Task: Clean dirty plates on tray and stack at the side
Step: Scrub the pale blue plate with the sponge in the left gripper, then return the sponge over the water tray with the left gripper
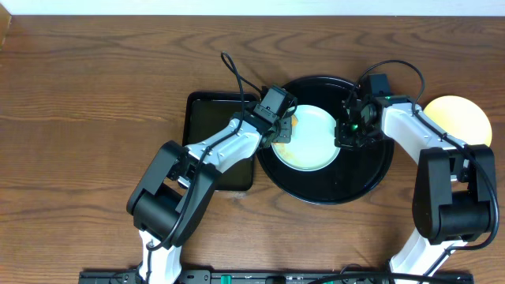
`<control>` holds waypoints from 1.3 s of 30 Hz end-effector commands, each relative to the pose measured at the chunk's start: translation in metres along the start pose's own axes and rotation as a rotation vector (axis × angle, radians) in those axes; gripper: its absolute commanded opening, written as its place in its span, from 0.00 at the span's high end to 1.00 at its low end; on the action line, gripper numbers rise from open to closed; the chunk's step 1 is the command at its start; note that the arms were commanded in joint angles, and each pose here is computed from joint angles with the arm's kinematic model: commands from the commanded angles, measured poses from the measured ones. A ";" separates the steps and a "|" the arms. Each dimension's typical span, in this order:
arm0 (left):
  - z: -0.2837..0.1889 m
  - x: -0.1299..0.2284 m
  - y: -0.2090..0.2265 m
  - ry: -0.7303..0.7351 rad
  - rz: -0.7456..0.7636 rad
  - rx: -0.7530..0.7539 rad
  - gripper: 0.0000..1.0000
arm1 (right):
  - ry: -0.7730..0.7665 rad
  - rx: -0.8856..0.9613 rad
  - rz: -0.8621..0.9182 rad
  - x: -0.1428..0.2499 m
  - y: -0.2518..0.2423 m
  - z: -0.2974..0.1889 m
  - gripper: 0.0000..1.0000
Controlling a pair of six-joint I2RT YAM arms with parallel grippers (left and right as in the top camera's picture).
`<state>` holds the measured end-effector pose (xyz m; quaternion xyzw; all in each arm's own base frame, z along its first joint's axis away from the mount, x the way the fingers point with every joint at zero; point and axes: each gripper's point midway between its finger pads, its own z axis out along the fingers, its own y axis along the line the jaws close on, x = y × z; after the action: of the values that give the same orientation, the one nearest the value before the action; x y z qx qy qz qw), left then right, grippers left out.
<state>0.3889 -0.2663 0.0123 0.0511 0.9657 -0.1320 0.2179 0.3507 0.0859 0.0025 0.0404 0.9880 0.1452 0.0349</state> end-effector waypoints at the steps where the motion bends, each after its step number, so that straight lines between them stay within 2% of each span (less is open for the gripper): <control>1: 0.006 0.000 0.037 -0.003 -0.014 -0.124 0.92 | 0.025 0.046 -0.034 0.008 -0.006 0.005 0.99; 6: -0.009 -0.003 0.032 -0.006 -0.010 -0.116 0.92 | 0.024 0.050 -0.037 0.007 -0.007 0.005 0.99; 18: -0.082 -0.030 0.012 -0.093 -0.017 -0.025 0.92 | 0.024 0.050 -0.036 0.007 -0.007 0.005 0.98; 21: -0.086 -0.023 0.026 -0.054 -0.034 -0.058 0.92 | 0.024 0.049 -0.037 0.007 -0.007 0.005 0.96; 25: -0.088 -0.008 0.065 0.025 -0.082 -0.166 0.92 | 0.020 0.048 -0.037 0.006 -0.006 0.005 0.79; 34: -0.086 0.010 0.107 0.091 -0.148 -0.247 0.92 | 0.016 0.046 -0.047 0.006 -0.006 0.016 0.78; 36: -0.086 0.013 0.109 0.099 -0.149 -0.251 0.92 | 0.028 0.048 -0.044 0.009 -0.008 0.023 0.81; 38: -0.086 0.014 0.109 0.102 -0.149 -0.252 0.92 | 0.040 0.051 -0.042 0.012 -0.010 0.029 0.95; 39: -0.086 0.014 0.109 0.102 -0.149 -0.253 0.92 | 0.041 0.051 -0.042 0.012 -0.010 0.029 0.99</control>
<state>0.3597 -0.1418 0.0582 -0.0437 0.9849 -0.0328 0.1644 0.3584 0.0893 -0.0001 0.0200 0.9879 0.1436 0.0555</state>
